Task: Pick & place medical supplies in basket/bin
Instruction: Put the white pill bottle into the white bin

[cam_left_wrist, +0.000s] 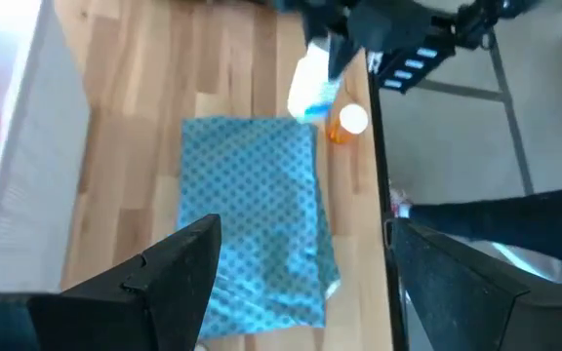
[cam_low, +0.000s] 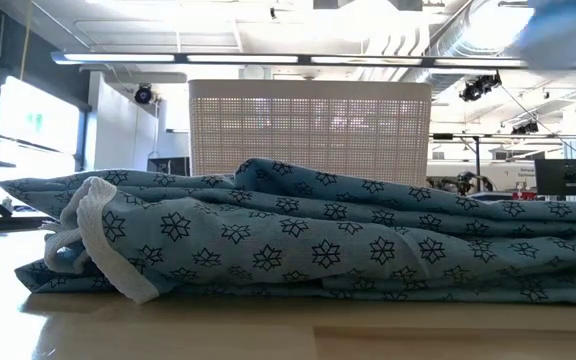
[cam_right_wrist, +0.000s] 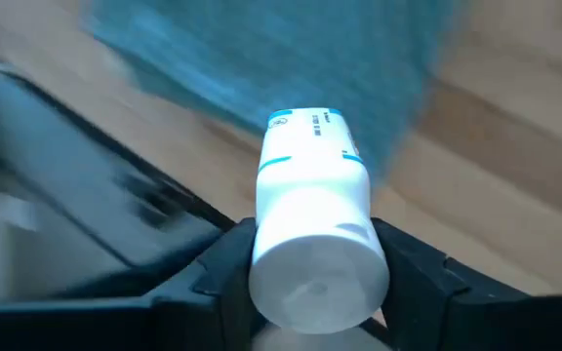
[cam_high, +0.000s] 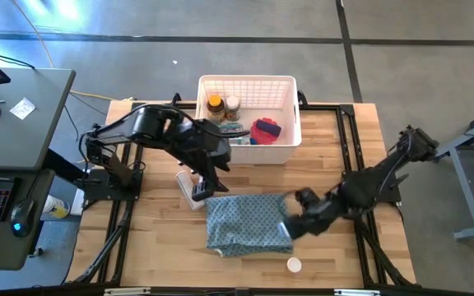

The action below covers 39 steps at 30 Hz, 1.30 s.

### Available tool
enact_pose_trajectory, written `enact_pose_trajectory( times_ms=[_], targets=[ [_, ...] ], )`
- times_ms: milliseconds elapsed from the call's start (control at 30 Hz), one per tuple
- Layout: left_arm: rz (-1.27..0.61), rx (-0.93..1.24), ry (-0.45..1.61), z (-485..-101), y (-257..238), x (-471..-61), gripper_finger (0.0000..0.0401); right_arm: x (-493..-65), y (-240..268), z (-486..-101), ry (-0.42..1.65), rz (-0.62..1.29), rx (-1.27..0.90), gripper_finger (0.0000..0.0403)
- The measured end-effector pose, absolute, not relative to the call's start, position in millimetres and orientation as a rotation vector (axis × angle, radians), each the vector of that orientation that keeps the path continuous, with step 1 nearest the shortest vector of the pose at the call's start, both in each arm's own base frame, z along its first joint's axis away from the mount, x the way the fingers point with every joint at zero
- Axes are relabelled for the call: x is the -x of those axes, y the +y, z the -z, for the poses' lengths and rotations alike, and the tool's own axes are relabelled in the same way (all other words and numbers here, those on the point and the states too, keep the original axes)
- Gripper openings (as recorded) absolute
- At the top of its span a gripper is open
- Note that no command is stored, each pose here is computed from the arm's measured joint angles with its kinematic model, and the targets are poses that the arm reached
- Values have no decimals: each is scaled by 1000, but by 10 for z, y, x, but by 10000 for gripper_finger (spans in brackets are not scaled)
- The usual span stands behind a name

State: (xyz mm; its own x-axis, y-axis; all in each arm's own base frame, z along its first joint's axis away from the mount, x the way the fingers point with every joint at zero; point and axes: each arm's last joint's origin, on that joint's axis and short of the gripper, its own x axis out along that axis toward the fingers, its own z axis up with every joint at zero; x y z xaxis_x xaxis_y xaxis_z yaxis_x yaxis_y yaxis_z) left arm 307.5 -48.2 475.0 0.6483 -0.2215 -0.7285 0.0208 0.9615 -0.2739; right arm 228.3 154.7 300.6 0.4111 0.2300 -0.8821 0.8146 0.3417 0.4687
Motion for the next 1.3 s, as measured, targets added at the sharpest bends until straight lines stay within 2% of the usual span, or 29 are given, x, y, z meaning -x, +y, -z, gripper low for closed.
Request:
enact_pose_trajectory(
  times_ms=[300,567,700,833,1000,1300],
  targets=[
    [6,186,767,-4967,-390,-2764,335,-2628,1072,-3402,677,293,-1205,161],
    [-62,165,700,-5128,-325,-2476,335,-2908,690,-3987,457,243,-1042,161],
    [-71,167,667,-5199,-302,-2343,335,-3011,531,-4304,415,289,-918,161],
    [-86,193,650,-5237,-287,-2258,335,-3122,366,-4462,433,392,-808,161],
    [-97,232,639,-5266,-278,-2183,335,-3274,109,-4526,475,492,-734,161],
    [-127,299,648,-5279,-262,-2083,335,-3531,-432,-4511,515,553,-697,161]
  ],
)
